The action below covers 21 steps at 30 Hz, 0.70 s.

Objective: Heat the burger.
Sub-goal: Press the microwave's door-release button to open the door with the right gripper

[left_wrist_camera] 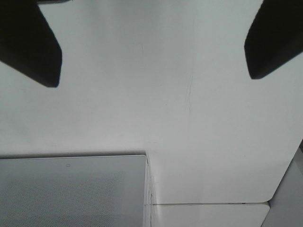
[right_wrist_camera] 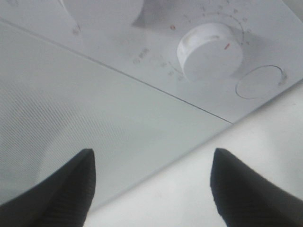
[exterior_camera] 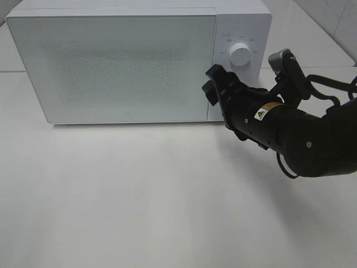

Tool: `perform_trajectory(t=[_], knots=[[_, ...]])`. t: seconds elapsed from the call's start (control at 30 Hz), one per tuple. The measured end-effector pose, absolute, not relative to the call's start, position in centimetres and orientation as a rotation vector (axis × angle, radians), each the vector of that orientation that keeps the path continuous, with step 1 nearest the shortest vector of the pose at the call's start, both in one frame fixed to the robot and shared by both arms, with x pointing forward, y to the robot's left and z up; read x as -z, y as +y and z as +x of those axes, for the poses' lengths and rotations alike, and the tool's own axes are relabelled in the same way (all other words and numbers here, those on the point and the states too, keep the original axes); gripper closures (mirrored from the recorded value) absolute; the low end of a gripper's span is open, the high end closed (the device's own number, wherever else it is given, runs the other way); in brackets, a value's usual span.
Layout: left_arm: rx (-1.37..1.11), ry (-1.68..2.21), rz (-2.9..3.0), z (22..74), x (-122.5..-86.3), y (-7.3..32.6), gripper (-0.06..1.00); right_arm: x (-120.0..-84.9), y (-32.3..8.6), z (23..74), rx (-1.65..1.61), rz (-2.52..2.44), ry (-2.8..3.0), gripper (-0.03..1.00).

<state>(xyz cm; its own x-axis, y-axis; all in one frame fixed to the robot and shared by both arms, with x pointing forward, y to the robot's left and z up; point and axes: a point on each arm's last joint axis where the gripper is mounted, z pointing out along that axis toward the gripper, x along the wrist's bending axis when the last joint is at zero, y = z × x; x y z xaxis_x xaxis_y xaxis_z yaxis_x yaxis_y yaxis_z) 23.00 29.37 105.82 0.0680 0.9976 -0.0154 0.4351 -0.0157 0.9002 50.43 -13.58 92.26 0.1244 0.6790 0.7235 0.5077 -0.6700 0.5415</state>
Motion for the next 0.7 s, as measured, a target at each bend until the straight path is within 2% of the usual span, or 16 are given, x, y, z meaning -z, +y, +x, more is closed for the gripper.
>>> perform_trajectory(t=[0.1, 0.17, 0.7], knots=[[-0.909, 1.475, 1.564, 23.0, -105.8, 29.4, -0.04, -92.2, -13.6, 50.2, -1.516, 2.207, 1.260, 0.30], [-0.909, 1.475, 1.564, 23.0, -105.8, 29.4, -0.04, -92.0, -13.9, 49.5, -1.311, 2.105, 1.492, 0.30], [-0.909, 1.475, 1.564, 23.0, -105.8, 29.4, -0.04, -92.7, -15.0, 47.8, -0.955, 1.670, 2.099, 0.30]])
